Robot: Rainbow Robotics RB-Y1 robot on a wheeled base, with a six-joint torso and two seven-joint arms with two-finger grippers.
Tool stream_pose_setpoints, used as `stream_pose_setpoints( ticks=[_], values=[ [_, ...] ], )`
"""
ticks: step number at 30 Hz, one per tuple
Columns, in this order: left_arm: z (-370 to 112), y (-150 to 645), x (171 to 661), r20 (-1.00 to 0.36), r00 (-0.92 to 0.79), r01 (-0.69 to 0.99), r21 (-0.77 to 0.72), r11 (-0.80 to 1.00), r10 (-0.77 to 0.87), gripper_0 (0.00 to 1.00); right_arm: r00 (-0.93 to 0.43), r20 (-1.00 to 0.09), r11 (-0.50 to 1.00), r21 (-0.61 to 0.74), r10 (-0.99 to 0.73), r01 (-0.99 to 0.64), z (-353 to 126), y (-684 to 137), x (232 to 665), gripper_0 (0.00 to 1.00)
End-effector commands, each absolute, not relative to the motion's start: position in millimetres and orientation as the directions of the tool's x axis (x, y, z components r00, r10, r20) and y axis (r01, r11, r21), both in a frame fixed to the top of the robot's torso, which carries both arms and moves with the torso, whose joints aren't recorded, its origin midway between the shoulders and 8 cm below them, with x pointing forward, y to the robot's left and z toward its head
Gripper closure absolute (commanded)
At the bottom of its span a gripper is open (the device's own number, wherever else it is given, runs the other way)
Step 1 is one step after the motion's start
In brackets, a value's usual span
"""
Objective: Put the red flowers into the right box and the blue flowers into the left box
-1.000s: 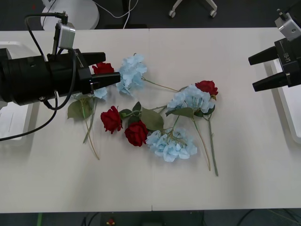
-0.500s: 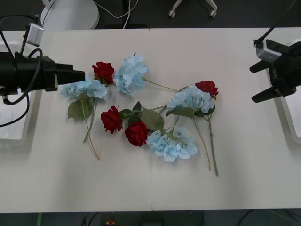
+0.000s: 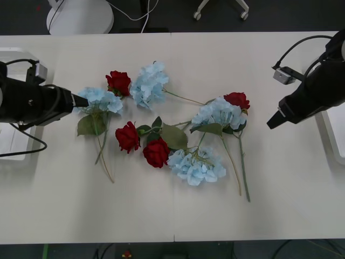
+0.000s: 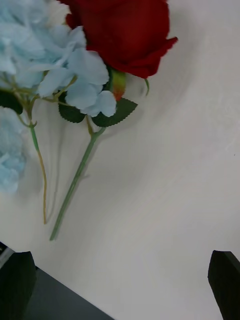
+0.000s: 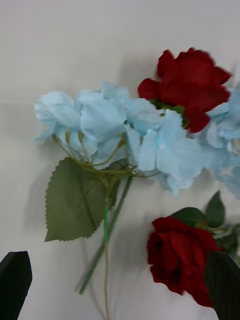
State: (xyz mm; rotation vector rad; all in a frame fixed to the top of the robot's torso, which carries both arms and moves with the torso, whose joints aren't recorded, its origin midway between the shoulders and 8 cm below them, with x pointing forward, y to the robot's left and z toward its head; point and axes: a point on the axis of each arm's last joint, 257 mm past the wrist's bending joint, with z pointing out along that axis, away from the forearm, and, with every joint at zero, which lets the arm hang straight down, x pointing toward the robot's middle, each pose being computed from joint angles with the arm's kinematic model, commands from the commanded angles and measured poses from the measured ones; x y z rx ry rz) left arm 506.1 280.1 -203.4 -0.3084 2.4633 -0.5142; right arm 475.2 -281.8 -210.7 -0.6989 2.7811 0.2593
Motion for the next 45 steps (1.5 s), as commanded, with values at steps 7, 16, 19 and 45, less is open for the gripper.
stream_pose_setpoints(
  ticks=[7, 16, 19, 45],
  values=[
    [-258.6, 259.8, 542.6, -0.586, -0.773, -0.119, -0.242, 0.963, -0.243, 0.0, -0.888, -0.314, 0.922, 0.085, -0.336, -0.379, -236.7, -238.9, 504.9, 0.0],
    [-287.1, 254.3, 564.1, -0.607, -0.775, -0.107, -0.147, 0.983, -0.175, 0.4, -0.885, -0.334, 0.935, 0.032, -0.324, -0.354, -259.2, -228.9, 521.9, 0.0],
    [-293.2, 251.7, 562.1, -0.605, -0.782, -0.094, -0.122, 0.988, -0.149, 0.85, -0.885, -0.339, 0.939, 0.017, -0.319, -0.345, -269.1, -225.1, 527.4, 0.0],
    [-125.0, 305.0, 562.0, -0.626, -0.701, -0.128, -0.36, 0.924, -0.342, 1.0, -0.877, -0.33, 0.936, -0.07, -0.348, -0.345, -310.1, -197.5, 537.4, 0.0]
  ],
)
